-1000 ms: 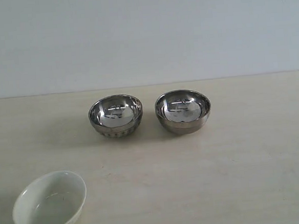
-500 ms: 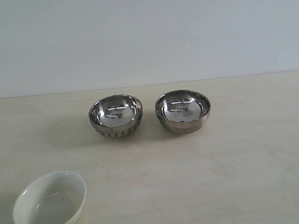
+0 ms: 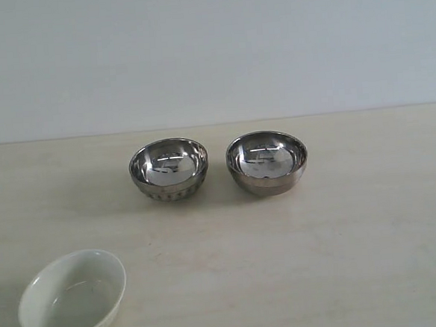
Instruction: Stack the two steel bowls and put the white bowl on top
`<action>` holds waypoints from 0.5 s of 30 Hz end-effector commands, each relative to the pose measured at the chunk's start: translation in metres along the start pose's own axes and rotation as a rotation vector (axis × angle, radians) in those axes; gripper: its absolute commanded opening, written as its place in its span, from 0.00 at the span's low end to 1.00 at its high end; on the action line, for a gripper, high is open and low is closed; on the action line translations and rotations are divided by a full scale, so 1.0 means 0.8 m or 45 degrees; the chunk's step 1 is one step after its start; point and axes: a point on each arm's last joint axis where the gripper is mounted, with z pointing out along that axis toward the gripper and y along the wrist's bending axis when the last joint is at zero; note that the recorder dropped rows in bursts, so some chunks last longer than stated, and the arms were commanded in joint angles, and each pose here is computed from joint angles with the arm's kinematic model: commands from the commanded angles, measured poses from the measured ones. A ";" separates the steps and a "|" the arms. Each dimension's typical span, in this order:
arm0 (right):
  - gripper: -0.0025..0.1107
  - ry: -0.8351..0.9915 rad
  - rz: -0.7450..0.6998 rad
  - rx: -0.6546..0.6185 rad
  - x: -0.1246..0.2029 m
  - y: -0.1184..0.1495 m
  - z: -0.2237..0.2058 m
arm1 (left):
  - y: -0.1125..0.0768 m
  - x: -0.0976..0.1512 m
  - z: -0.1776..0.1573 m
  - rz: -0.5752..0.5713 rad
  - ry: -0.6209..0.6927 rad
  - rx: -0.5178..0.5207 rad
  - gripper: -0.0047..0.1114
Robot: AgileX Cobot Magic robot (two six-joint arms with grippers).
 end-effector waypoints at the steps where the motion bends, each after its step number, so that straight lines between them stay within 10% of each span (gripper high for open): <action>1: 0.02 -0.269 -0.222 -0.170 -0.034 0.037 -0.011 | 0.000 0.001 0.000 -0.008 0.001 -0.006 0.07; 15: 0.02 0.026 -0.555 0.011 -0.108 0.157 0.075 | 0.000 0.001 0.000 -0.008 0.001 -0.006 0.07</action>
